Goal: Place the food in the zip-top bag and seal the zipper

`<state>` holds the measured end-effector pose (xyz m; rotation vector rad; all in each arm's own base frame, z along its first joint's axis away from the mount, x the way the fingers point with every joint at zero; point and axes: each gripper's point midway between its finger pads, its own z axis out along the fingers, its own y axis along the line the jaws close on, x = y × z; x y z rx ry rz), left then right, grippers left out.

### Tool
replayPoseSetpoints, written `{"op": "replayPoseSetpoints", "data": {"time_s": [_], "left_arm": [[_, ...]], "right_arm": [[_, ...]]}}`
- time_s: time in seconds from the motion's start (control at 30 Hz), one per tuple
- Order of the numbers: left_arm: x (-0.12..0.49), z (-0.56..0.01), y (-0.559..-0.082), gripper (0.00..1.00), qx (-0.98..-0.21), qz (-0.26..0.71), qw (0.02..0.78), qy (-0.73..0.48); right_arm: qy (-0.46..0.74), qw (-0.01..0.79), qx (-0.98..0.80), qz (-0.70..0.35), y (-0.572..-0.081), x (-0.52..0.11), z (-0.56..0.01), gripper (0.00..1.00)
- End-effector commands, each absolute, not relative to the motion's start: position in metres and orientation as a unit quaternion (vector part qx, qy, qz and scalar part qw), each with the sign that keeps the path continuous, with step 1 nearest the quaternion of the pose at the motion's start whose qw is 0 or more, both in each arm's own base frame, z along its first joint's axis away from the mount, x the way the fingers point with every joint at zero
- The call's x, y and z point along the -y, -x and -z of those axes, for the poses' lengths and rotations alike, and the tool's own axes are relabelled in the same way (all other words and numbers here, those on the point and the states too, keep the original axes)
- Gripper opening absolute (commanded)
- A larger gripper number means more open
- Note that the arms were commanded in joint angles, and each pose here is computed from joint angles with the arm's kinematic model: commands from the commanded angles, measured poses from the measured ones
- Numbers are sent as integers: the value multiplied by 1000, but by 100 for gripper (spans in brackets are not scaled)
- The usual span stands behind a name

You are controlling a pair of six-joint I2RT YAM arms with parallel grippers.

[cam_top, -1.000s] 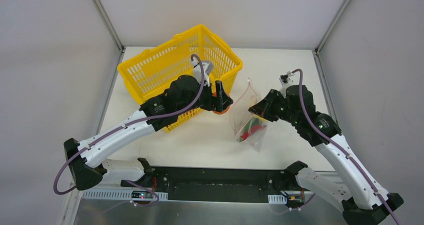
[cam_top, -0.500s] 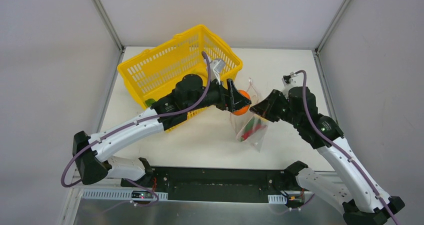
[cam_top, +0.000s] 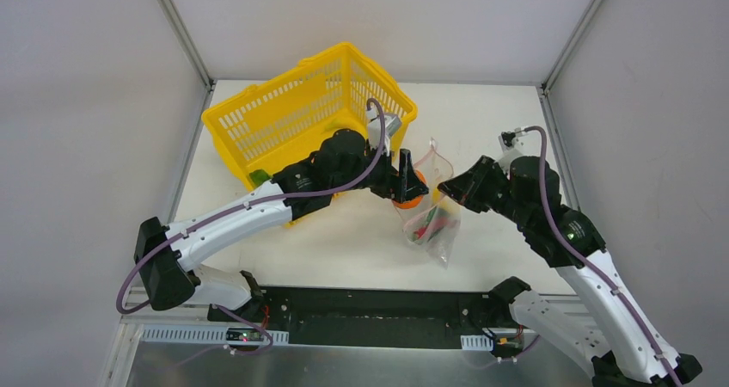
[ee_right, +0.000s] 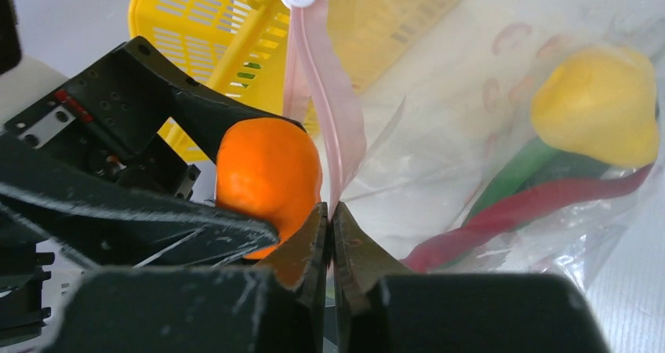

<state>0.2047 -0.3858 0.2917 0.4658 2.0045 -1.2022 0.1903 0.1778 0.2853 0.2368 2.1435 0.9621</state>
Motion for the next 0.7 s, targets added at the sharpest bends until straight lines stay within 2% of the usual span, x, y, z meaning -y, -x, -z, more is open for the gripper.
{"op": "replayPoseSetpoints", "data": {"time_s": [0.0, 0.67], "left_arm": [[371, -298, -210, 53, -788, 420, 403, -203], [393, -304, -207, 61, -802, 386, 401, -217]], "right_arm": [[-79, 396, -819, -409, -187, -183, -310, 7], [-90, 382, -814, -428, -193, -194, -303, 7]]}}
